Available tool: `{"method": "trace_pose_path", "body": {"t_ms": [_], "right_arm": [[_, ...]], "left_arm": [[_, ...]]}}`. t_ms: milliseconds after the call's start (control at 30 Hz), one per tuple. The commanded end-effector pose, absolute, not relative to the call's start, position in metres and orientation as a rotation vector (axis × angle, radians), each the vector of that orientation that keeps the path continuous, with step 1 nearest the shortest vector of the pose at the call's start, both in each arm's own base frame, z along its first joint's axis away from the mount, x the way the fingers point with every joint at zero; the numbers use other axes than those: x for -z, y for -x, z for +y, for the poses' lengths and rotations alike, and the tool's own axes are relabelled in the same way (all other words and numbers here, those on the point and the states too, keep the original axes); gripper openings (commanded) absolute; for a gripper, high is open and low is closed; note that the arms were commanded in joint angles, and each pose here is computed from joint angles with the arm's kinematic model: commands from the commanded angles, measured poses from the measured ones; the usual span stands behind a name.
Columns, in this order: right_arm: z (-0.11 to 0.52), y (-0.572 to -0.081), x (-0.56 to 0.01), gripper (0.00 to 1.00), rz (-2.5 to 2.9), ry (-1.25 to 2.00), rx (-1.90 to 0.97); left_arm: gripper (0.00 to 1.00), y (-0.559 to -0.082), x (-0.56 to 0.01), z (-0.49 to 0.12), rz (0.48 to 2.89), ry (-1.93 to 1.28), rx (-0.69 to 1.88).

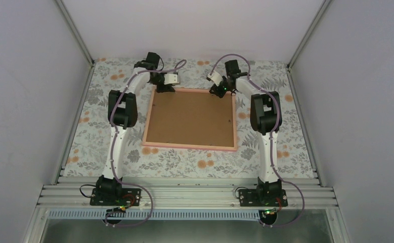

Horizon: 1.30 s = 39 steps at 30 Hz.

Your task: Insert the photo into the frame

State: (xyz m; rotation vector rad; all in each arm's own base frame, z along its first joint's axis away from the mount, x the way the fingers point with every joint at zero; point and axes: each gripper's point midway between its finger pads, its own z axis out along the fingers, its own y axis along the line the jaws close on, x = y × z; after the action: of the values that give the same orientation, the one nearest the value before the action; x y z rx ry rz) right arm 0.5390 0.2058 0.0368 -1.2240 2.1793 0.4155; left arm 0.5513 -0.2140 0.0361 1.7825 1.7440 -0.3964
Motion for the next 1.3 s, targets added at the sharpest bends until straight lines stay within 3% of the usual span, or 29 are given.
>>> {"method": "trace_pose_path", "body": {"t_ms": [0,267,467,600,700,833,900,1000,1267], "right_arm": [[0.218,-0.513,0.0,0.12,2.29,1.243,-0.51],[0.219,-0.513,-0.001,0.11,2.289,1.242,-0.514],[0.221,-0.512,-0.001,0.11,2.283,1.244,-0.517],[0.22,-0.518,-0.007,0.13,2.279,1.218,-0.501],[0.217,-0.528,-0.022,0.25,2.275,1.18,-0.459],[0.201,-0.542,-0.067,0.61,2.283,1.043,-0.422],[0.191,-0.538,-0.099,0.73,2.276,0.974,-0.431],[0.174,-0.515,-0.121,0.8,2.3,0.942,-0.431],[0.115,-0.426,-0.096,0.83,2.687,0.647,-0.386]], "left_arm": [[0.38,-0.512,0.022,-0.232,1.871,-1.85,0.54],[0.42,-0.516,0.029,-0.232,1.918,-1.842,0.497],[0.2,-0.513,0.032,-0.234,1.942,-1.859,0.504],[0.18,-0.516,0.029,-0.229,1.972,-1.827,0.505],[0.26,-0.533,0.016,-0.221,2.008,-1.719,0.478],[0.4,-0.556,-0.001,-0.208,2.06,-1.577,0.397],[0.41,-0.557,-0.001,-0.204,2.079,-1.553,0.368],[0.42,-0.553,0.001,-0.202,2.097,-1.543,0.373],[0.49,-0.565,-0.016,-0.202,2.118,-1.432,0.347]]}}
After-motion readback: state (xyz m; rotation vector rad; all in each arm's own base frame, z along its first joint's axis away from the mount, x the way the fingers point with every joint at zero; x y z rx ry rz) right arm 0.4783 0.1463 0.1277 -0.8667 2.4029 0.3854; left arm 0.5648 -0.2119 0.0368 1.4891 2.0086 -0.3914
